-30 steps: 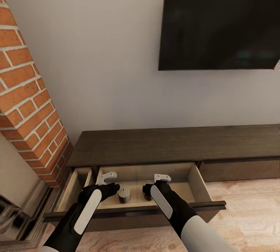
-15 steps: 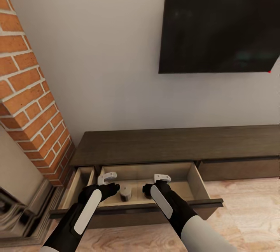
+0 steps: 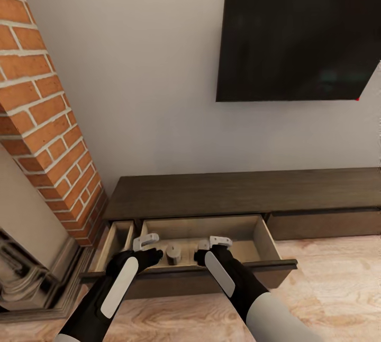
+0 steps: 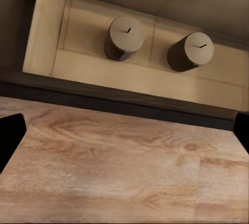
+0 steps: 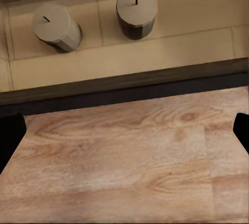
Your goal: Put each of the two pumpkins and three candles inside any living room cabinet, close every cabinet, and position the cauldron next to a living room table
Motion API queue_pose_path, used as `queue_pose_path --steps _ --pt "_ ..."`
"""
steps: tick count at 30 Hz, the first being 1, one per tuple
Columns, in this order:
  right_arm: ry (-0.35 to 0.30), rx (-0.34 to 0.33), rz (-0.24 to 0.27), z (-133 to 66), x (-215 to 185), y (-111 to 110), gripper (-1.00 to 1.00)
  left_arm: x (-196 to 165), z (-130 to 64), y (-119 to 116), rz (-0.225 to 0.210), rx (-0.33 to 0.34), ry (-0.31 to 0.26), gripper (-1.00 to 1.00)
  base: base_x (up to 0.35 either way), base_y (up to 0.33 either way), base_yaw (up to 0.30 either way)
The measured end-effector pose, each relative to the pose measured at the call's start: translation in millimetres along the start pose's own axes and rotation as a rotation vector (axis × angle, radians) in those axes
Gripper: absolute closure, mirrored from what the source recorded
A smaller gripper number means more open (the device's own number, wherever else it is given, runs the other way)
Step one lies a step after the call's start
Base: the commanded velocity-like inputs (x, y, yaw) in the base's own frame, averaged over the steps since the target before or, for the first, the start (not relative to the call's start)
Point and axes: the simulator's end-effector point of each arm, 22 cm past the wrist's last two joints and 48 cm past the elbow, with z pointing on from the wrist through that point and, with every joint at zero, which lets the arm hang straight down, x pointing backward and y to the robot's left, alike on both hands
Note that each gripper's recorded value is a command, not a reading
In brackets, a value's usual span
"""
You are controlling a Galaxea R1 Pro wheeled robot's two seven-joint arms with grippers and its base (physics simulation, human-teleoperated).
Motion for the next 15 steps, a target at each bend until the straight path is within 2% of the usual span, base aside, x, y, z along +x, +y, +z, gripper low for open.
queue_pose_path --steps 4,15 --pt "0.001 0.000 0.000 -6.4 -3.6 0.6 -1.00 -3.9 -6.0 -1.7 0.000 0.000 0.000 -1.00 -0.307 0.074 0.000" --pt "0.001 0.000 0.000 -6.4 -3.6 0.7 -1.00 -4.8 -6.5 -2.1 0.000 0.001 -0.002 -1.00 -0.311 0.012 0.000"
